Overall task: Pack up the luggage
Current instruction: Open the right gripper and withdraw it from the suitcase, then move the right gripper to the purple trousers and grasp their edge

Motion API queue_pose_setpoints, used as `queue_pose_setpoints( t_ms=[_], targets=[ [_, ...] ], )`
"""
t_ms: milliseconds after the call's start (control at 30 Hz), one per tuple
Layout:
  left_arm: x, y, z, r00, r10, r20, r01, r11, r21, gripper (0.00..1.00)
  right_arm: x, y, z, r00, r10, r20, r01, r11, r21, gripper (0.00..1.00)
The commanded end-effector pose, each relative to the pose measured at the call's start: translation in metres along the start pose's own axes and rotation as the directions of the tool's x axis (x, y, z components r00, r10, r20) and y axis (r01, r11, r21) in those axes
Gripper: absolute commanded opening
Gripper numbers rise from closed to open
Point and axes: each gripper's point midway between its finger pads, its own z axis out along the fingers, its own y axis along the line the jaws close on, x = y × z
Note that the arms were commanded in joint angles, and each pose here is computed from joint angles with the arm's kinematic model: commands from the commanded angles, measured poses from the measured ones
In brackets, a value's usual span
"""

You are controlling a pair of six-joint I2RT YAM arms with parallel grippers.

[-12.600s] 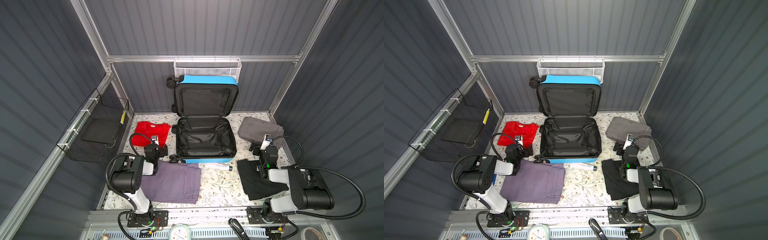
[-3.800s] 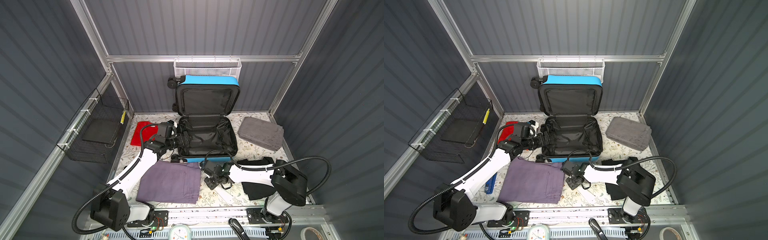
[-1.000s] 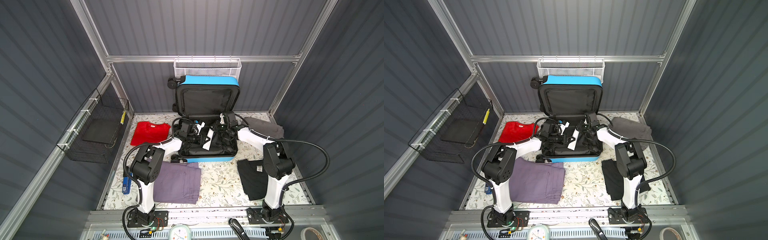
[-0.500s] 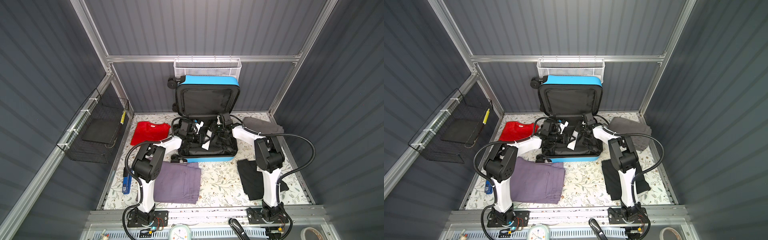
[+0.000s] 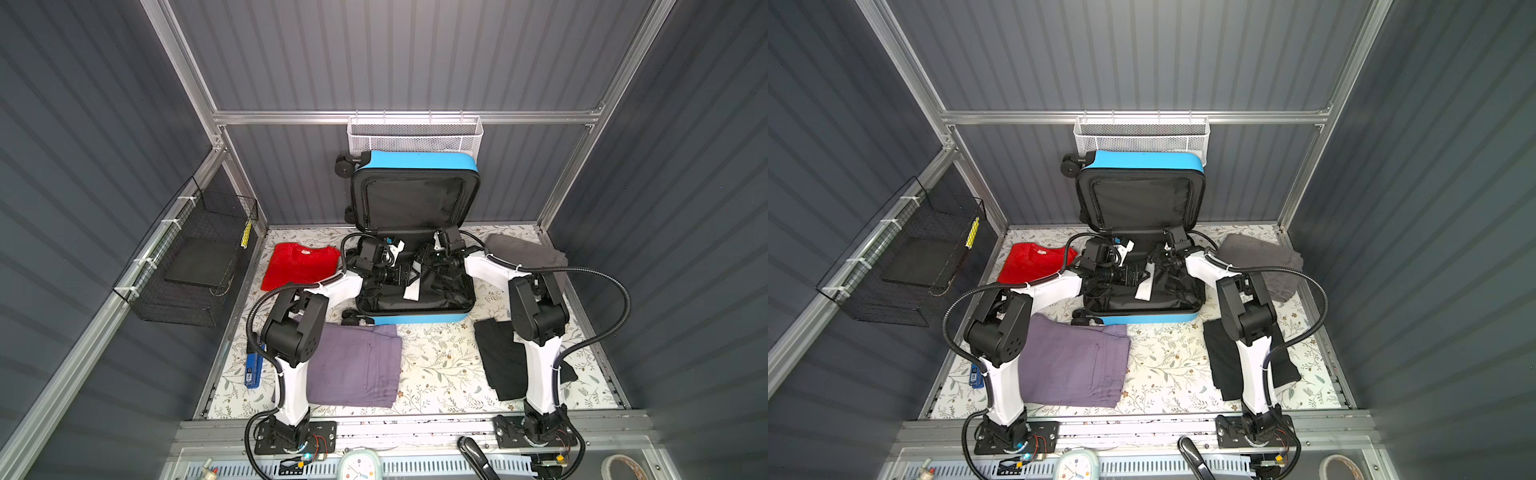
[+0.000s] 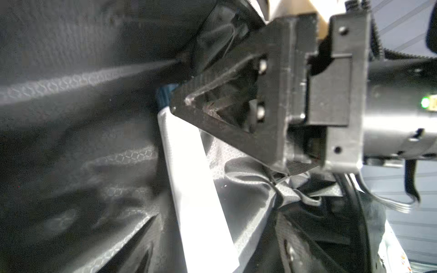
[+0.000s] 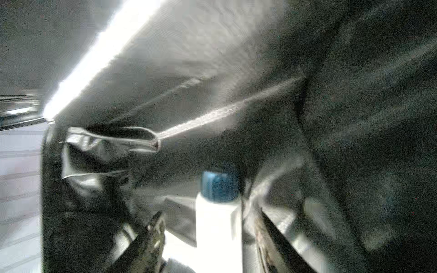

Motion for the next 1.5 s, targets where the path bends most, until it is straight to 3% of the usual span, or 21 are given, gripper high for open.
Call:
queue_pose_setpoints(
  t_ms=[0, 267, 500, 667, 800, 1000, 1133, 1467],
  targets=[
    [-0.013, -0.007, -0.017, 0.999, 0.032, 0.027, -0.031, 0.999, -0.011, 0.81, -0.004, 0.011, -0.023, 0.999, -0.032, 0.018, 0.033, 0.999, -0.019, 0.62],
    [-0.014, -0.021, -0.049, 0.998, 0.038, 0.057, -0.036, 0.999, -0.041, 0.84, 0.011, 0.022, -0.070, 0.997, -0.082, 0.007, 0.082, 0.995, -0.055, 0.64],
    [-0.015, -0.026, -0.113, 0.993, 0.012, 0.121, 0.011, 0.982, -0.189, 0.89, 0.048, 0.046, -0.130, 0.983, -0.186, -0.002, 0.184, 0.975, -0.123, 0.67],
    [-0.002, -0.024, -0.168, 0.988, -0.015, 0.156, 0.064, 0.946, -0.317, 0.96, 0.102, 0.060, -0.170, 0.953, -0.302, -0.021, 0.297, 0.946, -0.129, 0.72],
    [0.007, -0.023, -0.209, 0.981, -0.028, 0.190, 0.101, 0.916, -0.388, 1.00, 0.162, 0.059, -0.184, 0.940, -0.334, -0.070, 0.321, 0.935, -0.150, 0.76],
    [0.014, -0.012, -0.237, 0.976, -0.061, 0.210, 0.152, 0.878, -0.453, 1.00, 0.244, 0.050, -0.177, 0.953, -0.260, -0.156, 0.224, 0.951, -0.215, 0.76],
    [0.014, -0.002, -0.249, 0.974, -0.073, 0.215, 0.171, 0.859, -0.483, 1.00, 0.282, 0.043, -0.161, 0.943, -0.256, -0.211, 0.218, 0.958, -0.185, 0.76],
    [0.016, 0.014, -0.277, 0.969, -0.077, 0.235, 0.193, 0.830, -0.524, 1.00, 0.333, 0.020, -0.120, 0.936, -0.191, -0.297, 0.150, 0.977, -0.153, 0.74]
  ],
)
